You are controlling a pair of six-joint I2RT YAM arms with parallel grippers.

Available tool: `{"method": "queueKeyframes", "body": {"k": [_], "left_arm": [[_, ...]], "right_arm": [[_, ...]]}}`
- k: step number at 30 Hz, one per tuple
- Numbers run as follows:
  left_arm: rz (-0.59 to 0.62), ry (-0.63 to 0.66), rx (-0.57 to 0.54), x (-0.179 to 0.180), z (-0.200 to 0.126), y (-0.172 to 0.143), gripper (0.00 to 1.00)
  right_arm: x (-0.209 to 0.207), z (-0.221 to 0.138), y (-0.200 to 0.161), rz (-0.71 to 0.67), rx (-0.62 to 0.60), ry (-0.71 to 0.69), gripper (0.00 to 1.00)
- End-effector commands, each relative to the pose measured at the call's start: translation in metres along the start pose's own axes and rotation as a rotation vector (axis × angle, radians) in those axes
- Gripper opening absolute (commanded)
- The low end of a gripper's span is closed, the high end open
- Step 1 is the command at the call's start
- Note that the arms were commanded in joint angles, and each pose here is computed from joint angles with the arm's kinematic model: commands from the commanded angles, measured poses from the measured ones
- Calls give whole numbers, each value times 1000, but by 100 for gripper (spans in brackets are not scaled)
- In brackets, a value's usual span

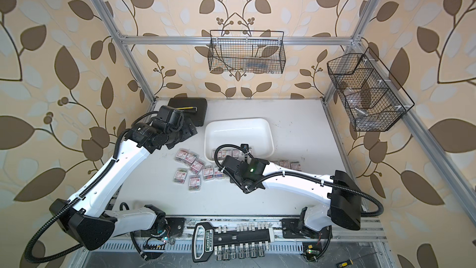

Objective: Take the paper clips out of the storage box
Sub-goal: Place the boxed paper clips at the center of the board.

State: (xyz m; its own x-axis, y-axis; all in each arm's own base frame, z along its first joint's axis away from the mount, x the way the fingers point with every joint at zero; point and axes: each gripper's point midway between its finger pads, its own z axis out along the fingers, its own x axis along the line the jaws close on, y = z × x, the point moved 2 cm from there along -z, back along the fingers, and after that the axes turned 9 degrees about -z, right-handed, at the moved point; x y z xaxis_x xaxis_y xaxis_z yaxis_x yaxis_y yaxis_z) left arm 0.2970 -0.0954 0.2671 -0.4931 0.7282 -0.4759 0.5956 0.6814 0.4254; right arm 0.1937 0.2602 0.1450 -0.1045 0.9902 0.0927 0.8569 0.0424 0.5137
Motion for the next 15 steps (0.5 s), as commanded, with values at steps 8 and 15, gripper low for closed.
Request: {"method": "queueKeyframes", "body": {"k": [8, 15], "left_arm": [[25, 16, 25, -5, -5, 8, 96], [150, -45, 13, -5, -6, 5, 91]], "right_arm": [[37, 15, -2, 60, -3, 61, 54], [63, 35, -14, 68, -7, 40, 53]]}}
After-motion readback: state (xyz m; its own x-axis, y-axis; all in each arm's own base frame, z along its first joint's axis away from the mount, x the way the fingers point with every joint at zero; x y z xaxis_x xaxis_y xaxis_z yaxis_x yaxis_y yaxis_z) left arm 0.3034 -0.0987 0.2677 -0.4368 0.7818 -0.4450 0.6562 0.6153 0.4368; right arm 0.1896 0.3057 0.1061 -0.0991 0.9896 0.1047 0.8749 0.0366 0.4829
